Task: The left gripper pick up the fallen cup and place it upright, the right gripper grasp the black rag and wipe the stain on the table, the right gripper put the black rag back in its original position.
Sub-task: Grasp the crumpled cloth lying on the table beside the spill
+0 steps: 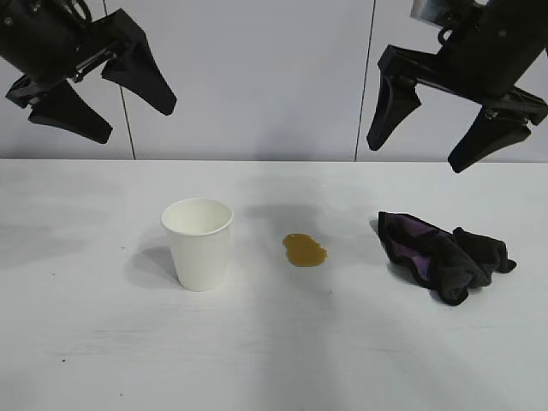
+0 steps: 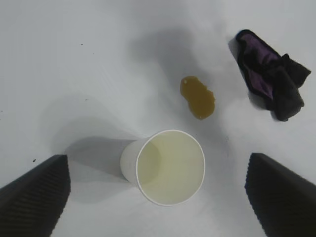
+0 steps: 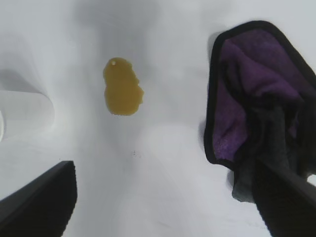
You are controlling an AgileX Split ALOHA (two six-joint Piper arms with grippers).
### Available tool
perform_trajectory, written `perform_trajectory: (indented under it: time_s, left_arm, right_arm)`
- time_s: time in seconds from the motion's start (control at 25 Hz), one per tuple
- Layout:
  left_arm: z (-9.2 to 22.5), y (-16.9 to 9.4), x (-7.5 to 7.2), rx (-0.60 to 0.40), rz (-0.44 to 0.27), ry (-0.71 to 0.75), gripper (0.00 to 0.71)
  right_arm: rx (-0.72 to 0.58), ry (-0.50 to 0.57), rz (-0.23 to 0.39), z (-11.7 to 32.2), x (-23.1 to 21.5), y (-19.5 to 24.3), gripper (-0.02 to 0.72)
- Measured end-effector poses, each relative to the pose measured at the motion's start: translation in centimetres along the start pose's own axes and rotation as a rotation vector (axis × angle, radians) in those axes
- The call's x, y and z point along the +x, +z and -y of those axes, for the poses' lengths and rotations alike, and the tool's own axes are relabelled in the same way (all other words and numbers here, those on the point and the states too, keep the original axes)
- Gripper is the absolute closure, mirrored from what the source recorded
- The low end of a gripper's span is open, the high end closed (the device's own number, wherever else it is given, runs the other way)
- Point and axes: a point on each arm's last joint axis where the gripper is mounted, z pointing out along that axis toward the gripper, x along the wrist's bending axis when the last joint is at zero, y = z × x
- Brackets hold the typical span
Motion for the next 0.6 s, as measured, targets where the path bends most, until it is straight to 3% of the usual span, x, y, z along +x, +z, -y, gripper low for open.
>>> perform_trajectory:
  time_s: [0.12,0.28,0.6]
  left_arm:
    - [0.0,0.0,0.0,-0.002,-0.003,0.002,0.016]
    - [0.0,0.0,0.0,-0.003,-0.003,-0.001,0.016]
    - [0.0,0.0,0.0,-0.005,-0.005,-0.001,0.016]
  right_arm:
    - [0.007,0.018,0.073,0.0,-1.3,-0.1,0.042]
    - [-0.017,0.038,0.126,-0.3,-3.2,0.2,0.042]
    - [0.114,0.04,0.15,-0.2,-5.5,8.2,0.087]
